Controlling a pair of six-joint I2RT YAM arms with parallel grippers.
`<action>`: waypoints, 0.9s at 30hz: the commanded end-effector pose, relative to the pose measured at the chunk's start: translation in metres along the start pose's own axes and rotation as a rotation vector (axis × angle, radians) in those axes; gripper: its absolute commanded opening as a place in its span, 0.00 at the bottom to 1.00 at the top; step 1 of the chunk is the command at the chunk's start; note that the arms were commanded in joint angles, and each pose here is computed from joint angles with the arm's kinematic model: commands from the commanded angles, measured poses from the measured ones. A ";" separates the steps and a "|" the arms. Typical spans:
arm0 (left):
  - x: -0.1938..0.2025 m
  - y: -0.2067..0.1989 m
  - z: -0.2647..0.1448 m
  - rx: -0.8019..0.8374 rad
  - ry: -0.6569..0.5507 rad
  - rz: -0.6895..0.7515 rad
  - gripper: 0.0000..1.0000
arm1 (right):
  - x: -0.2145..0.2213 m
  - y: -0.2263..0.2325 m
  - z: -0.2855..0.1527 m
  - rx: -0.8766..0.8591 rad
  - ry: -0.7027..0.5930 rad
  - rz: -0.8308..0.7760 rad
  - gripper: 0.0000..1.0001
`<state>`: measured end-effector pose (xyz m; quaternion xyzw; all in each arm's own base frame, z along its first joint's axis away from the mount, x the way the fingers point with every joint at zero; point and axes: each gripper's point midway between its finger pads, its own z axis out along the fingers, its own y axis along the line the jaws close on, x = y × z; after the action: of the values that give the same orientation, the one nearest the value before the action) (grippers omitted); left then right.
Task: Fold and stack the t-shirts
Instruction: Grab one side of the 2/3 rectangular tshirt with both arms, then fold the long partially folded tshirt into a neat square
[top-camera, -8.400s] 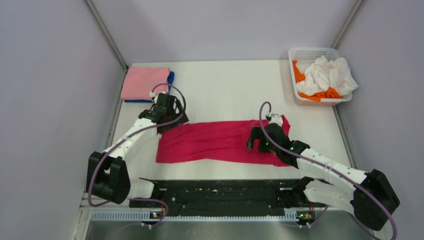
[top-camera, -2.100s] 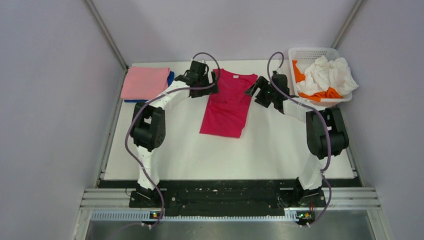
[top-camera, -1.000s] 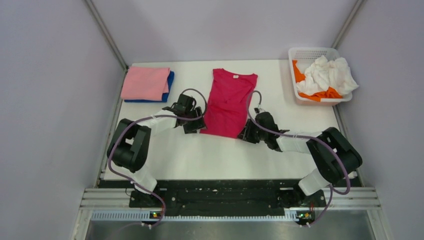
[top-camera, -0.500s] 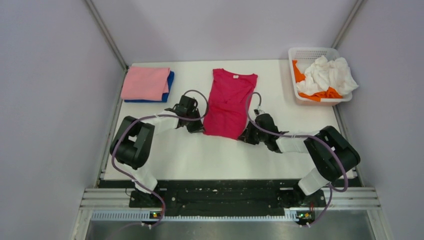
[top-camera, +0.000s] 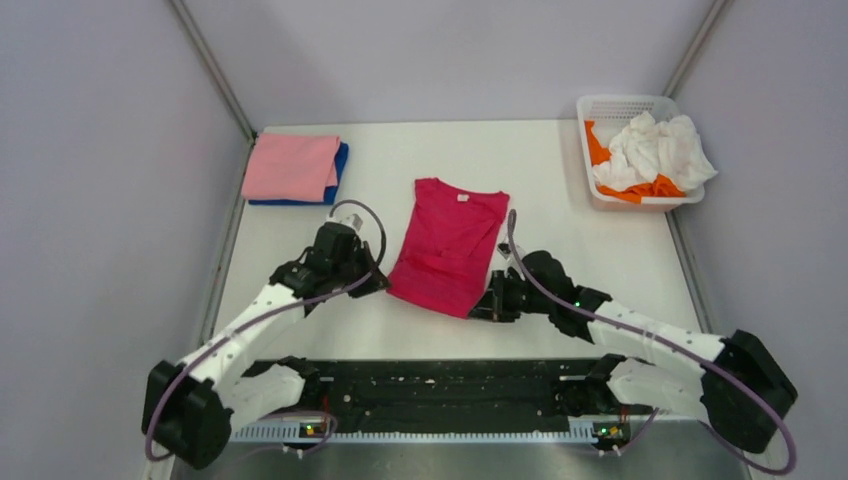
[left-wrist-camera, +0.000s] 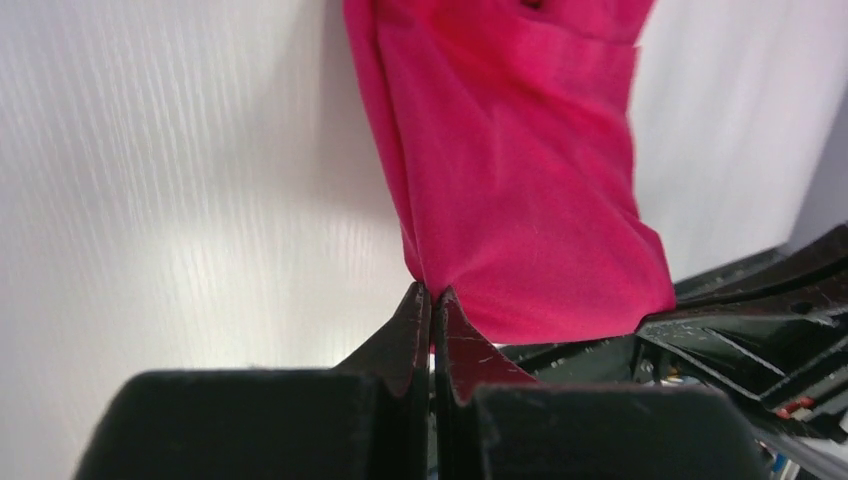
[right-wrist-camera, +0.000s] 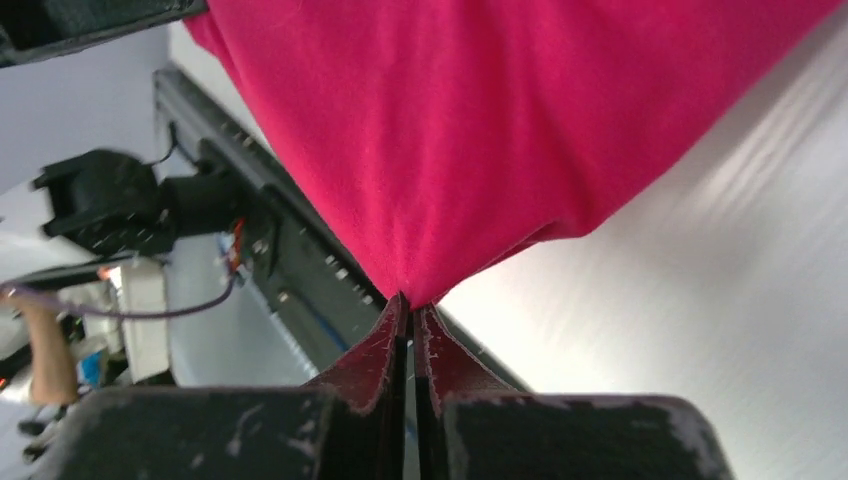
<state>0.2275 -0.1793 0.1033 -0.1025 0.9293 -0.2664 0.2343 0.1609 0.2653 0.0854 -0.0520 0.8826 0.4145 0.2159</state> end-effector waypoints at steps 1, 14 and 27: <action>0.011 -0.006 -0.045 0.037 -0.031 0.005 0.00 | 0.013 0.043 -0.031 -0.124 0.081 -0.005 0.00; -0.079 -0.060 -0.078 0.137 -0.368 0.053 0.00 | -0.070 0.071 -0.060 -0.280 -0.072 -0.007 0.00; -0.171 -0.068 -0.005 -0.083 -0.435 0.028 0.00 | -0.170 -0.003 -0.043 -0.068 -0.308 0.029 0.00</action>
<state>0.3313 -0.1926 0.1945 -0.1201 0.8890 -0.2366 0.3731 0.2619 0.2329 0.1674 0.0127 0.8354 0.4750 0.2762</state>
